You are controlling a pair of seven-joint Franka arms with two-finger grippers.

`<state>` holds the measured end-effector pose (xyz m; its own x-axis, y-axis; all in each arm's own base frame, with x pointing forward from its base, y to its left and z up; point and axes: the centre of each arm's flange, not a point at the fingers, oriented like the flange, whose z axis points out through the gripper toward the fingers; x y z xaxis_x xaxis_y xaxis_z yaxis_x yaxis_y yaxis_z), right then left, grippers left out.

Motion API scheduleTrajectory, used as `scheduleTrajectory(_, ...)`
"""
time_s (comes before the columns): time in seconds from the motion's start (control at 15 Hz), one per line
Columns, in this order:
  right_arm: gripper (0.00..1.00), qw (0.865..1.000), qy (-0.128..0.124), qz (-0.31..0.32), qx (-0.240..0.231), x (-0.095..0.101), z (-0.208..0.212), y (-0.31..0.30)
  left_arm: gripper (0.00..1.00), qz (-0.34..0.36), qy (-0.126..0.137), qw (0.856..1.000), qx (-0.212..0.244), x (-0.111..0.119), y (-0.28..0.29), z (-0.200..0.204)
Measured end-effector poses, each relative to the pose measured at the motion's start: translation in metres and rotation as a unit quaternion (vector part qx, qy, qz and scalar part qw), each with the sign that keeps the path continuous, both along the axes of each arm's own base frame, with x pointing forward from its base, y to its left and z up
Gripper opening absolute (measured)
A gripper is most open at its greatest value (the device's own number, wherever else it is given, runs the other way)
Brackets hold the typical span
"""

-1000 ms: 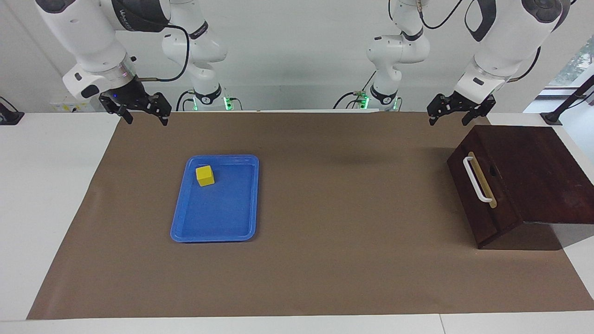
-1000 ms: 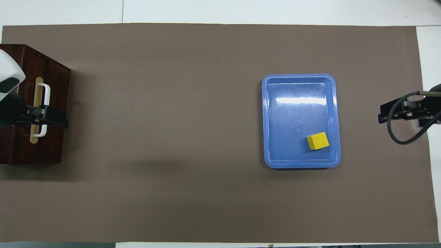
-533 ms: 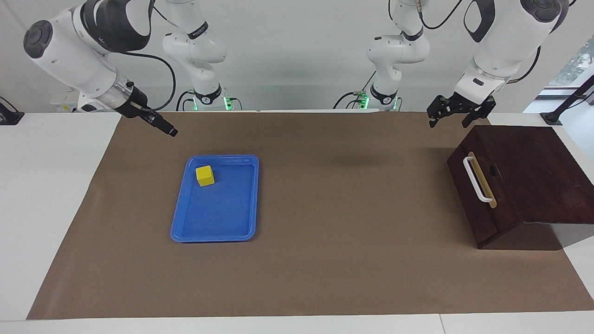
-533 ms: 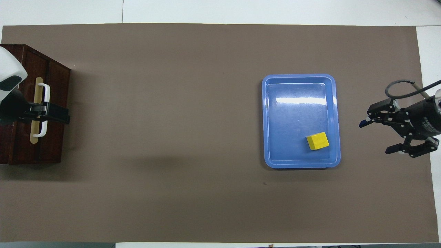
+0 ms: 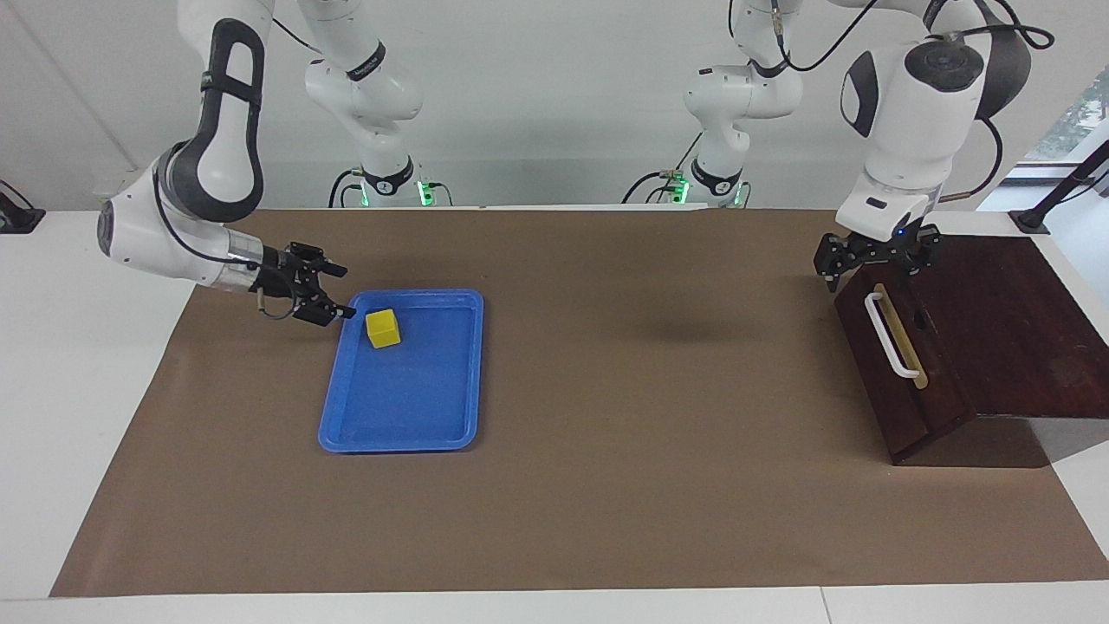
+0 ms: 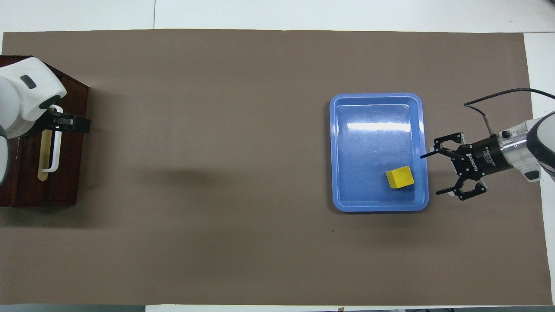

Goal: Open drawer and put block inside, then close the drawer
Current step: 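Pull the drawer open with the left gripper while the right gripper approaches the block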

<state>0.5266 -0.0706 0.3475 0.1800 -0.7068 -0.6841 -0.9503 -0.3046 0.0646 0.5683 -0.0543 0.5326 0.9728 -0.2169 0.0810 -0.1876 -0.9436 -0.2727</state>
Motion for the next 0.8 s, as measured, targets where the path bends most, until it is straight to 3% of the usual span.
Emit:
scheduleTrajectory(0.27,1.00,0.999,0.034,-0.015,0.023,0.011,-0.055,-0.001,1.00,-0.021,-0.009,0.999,0.048,0.017,0.004,-0.055)
scheduleTrajectory(0.47,1.00,0.999,0.039,-0.018,0.033,0.015,-0.066,0.000,1.00,-0.025,-0.025,0.997,0.068,0.025,0.011,-0.090)
scheduleTrajectory(0.8,1.00,0.999,0.027,-0.001,0.040,0.015,-0.072,0.002,1.00,-0.015,-0.036,0.997,0.062,0.029,0.038,-0.109)
